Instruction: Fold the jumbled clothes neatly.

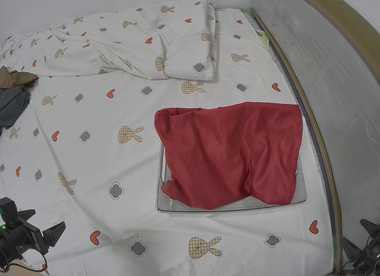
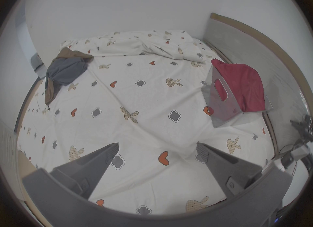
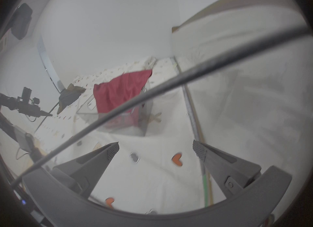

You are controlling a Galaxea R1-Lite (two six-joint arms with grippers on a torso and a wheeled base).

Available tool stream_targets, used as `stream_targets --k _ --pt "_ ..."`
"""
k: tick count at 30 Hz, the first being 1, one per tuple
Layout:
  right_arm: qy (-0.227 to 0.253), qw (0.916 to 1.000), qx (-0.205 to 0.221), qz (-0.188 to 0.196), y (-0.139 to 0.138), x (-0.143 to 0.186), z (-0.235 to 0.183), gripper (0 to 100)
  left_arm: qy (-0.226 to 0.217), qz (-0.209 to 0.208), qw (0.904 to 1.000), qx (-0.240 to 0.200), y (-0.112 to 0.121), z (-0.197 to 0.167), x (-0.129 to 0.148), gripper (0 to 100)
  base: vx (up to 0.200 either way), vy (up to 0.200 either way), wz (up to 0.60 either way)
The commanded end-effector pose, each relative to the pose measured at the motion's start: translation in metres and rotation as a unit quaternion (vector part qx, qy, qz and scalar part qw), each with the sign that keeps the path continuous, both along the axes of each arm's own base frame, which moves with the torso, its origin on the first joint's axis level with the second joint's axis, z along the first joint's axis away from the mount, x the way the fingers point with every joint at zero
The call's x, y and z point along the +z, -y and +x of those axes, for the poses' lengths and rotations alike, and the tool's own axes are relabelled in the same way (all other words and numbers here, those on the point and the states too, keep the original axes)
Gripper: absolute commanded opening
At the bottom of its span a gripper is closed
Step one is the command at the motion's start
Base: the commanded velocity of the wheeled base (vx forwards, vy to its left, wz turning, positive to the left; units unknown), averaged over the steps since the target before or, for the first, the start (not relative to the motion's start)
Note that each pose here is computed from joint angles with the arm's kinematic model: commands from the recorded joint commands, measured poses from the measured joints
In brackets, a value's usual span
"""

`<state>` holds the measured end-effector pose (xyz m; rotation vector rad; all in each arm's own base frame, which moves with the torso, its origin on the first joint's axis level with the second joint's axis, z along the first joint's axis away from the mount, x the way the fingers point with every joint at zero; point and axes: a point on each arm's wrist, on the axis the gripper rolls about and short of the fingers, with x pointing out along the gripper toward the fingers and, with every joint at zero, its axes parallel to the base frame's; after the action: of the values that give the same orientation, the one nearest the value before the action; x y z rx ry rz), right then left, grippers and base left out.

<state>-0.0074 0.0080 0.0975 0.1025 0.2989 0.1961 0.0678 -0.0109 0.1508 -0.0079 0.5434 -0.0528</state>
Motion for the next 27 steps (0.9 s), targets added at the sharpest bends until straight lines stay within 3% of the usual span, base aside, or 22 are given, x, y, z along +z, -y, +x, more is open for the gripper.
stream_targets --k 1,4,10,15,19,27 --pt "0.026 0.9982 -0.042 -0.034 0.002 -0.009 0.004 100 0.036 0.027 0.9988 0.020 -0.007 -0.018 -0.015 100 0.000 0.000 0.00" --pt "0.025 0.9971 -0.048 -0.054 0.003 -0.011 0.006 100 0.038 0.046 0.9971 0.047 -0.011 -0.018 -0.015 100 0.000 0.000 0.00" --pt "0.063 0.9941 -0.064 -0.061 0.002 -0.012 -0.001 100 0.055 0.049 0.9961 0.048 -0.012 -0.030 -0.024 100 0.000 0.000 0.00" --pt "0.096 0.9934 -0.028 -0.057 0.002 -0.013 -0.007 100 0.063 0.048 0.9958 0.047 -0.012 -0.044 -0.040 100 0.000 0.000 0.00" --pt "0.109 0.9924 -0.032 -0.048 0.002 -0.013 -0.009 100 0.078 0.046 0.9948 0.048 -0.013 -0.054 -0.052 100 0.000 0.000 0.00" --pt "0.109 0.9924 -0.034 -0.046 0.002 -0.013 -0.009 100 0.138 0.013 0.9902 0.013 -0.012 -0.070 -0.064 100 0.000 0.000 0.00"
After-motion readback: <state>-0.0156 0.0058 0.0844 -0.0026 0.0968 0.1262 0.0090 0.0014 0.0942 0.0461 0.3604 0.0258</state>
